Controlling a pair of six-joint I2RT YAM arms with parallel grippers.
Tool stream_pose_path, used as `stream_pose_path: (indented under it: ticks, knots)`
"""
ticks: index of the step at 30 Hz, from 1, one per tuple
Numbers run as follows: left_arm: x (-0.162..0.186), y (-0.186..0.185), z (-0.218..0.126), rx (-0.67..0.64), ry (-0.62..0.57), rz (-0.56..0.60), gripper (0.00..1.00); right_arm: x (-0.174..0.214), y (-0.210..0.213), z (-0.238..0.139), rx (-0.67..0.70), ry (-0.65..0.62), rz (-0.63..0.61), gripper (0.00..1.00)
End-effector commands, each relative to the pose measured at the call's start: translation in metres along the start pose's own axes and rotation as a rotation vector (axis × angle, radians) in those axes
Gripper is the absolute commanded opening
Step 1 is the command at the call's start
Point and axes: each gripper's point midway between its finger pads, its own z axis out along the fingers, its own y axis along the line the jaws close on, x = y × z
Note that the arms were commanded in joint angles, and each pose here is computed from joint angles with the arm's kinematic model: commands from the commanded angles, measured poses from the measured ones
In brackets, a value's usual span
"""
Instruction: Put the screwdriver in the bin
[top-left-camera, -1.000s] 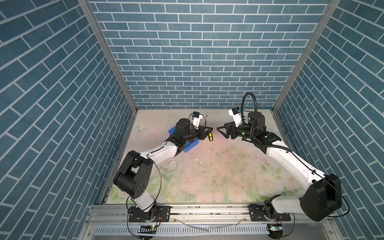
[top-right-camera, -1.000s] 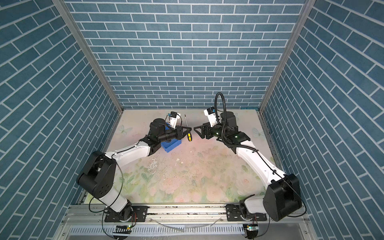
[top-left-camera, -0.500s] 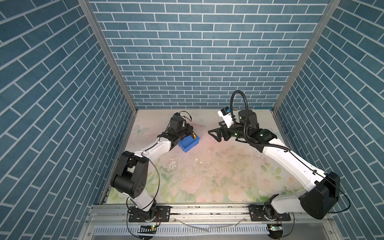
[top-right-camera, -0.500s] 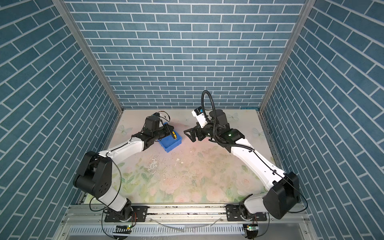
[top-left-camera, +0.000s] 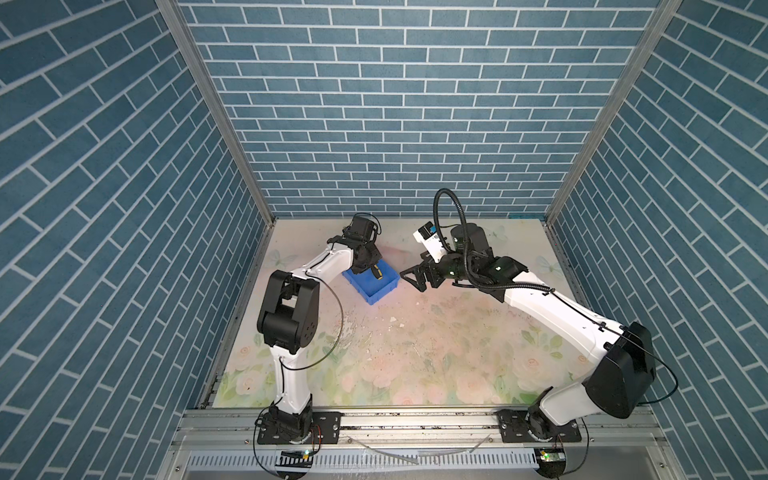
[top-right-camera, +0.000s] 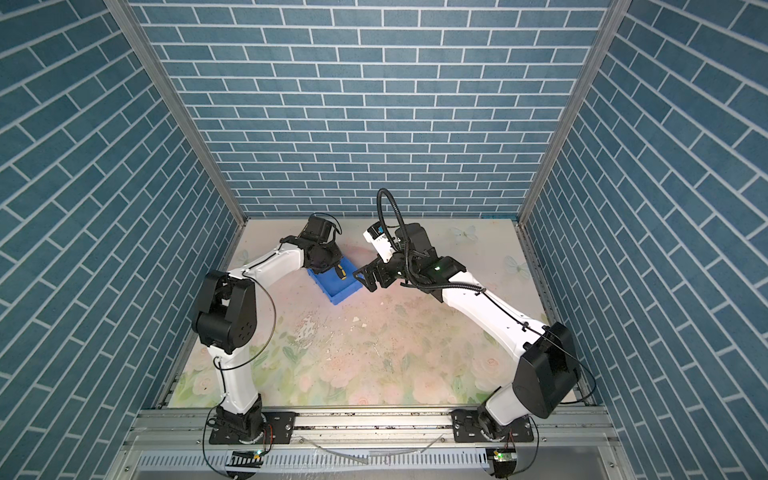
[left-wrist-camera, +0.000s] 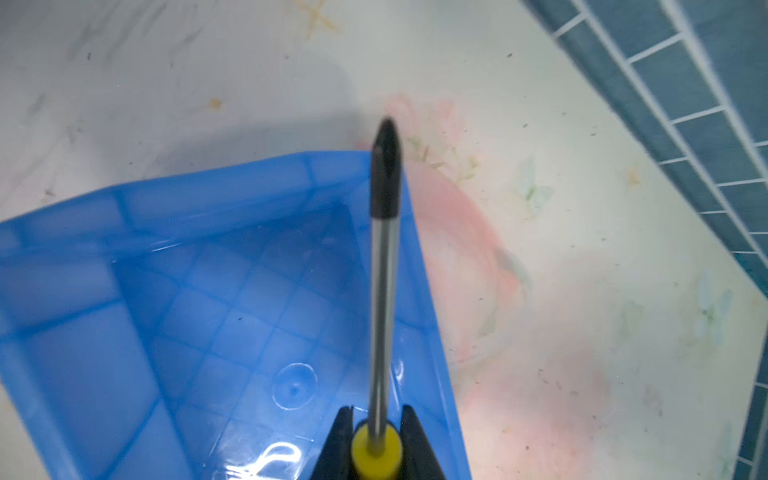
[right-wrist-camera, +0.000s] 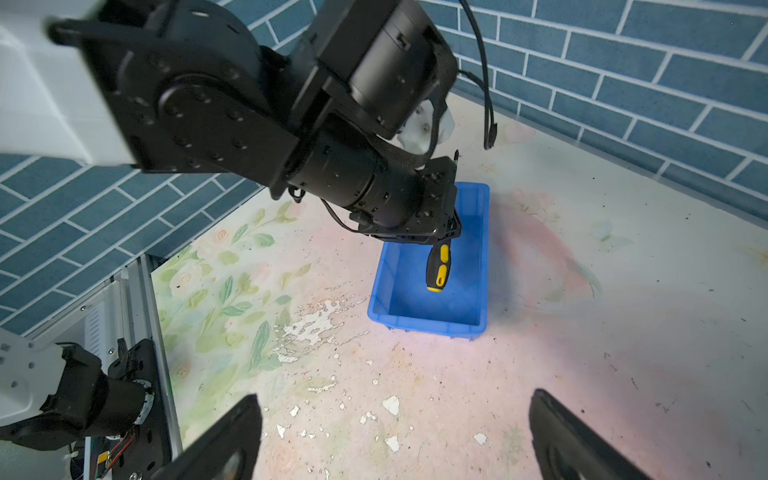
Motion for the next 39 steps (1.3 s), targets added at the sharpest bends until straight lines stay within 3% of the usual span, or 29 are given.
stream_pose_path:
  ticks: [1, 13, 20, 25, 32, 39]
  knots:
    - [0.008, 0.022, 0.005, -0.106, 0.052, -0.032, 0.00, -0.017, 0.001, -0.007, 0.021, -0.029, -0.061, 0.99]
    - [0.011, 0.024, 0.030, -0.112, 0.079, -0.047, 0.02, -0.011, -0.003, -0.005, 0.042, -0.005, -0.059, 0.99]
    - [0.010, 0.030, 0.027, -0.133, 0.063, -0.038, 0.32, -0.015, -0.007, -0.013, 0.077, -0.021, -0.076, 0.99]
    - [0.010, 0.031, 0.017, -0.120, 0.044, -0.023, 0.48, -0.018, -0.009, -0.015, 0.095, -0.039, -0.075, 0.99]
    - [0.001, 0.023, -0.019, -0.058, -0.029, 0.022, 0.77, -0.031, -0.028, -0.025, 0.170, -0.133, -0.015, 0.99]
    - [-0.014, 0.008, -0.071, 0.046, -0.169, 0.186, 0.99, -0.040, -0.058, -0.047, 0.237, -0.241, 0.095, 0.99]
